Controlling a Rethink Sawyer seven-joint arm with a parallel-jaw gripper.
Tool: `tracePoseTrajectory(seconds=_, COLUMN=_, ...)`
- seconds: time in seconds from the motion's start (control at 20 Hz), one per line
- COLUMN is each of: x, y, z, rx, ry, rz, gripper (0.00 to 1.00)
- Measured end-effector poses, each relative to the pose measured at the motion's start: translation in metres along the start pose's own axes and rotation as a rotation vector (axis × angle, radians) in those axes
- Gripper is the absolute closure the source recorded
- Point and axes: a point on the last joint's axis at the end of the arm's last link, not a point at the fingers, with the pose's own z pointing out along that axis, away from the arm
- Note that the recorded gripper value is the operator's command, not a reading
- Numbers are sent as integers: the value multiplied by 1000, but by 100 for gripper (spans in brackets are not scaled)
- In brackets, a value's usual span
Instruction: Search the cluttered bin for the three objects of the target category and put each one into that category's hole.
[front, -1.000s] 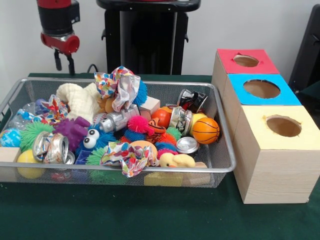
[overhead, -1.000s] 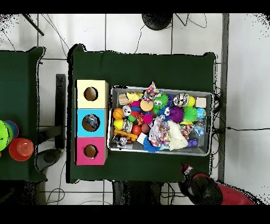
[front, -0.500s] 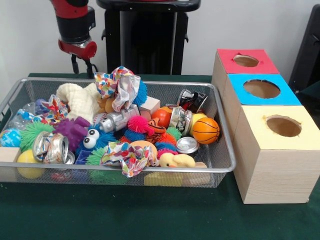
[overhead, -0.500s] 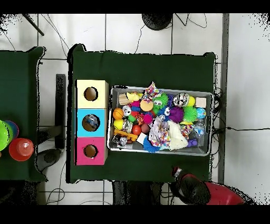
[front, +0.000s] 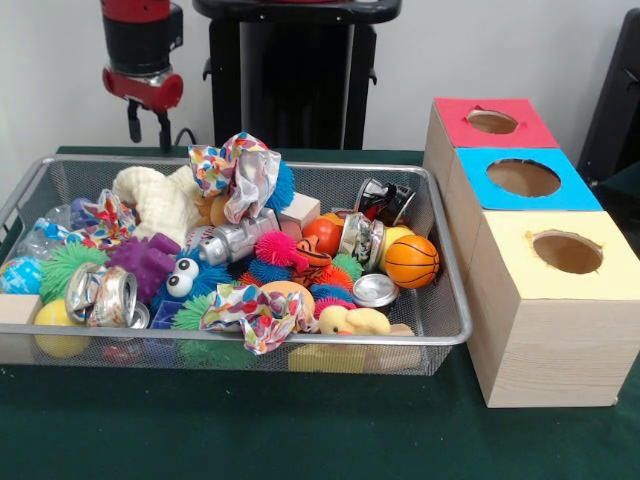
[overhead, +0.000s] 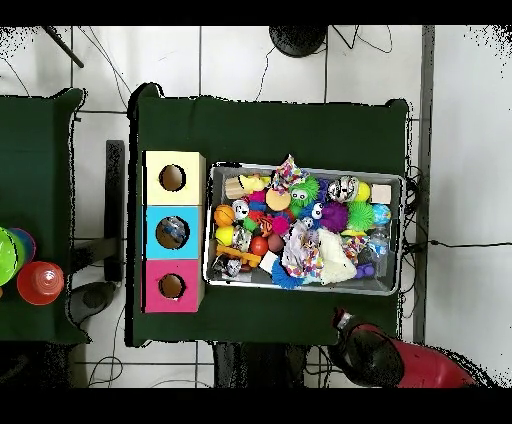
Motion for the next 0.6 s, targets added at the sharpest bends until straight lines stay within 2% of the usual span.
tracePoseTrajectory(seconds=0.15, x=-8, y=-6, z=-8, rx=12, ry=-15, rz=11, gripper=0)
tracePoseTrajectory(seconds=0.35, x=-16, y=-14, z=-15, rx=21, ry=-6, rz=37, gripper=0)
tracePoseTrajectory(seconds=0.6, x=-27, y=-31, z=-7, rx=31, ry=21, rz=72, gripper=0)
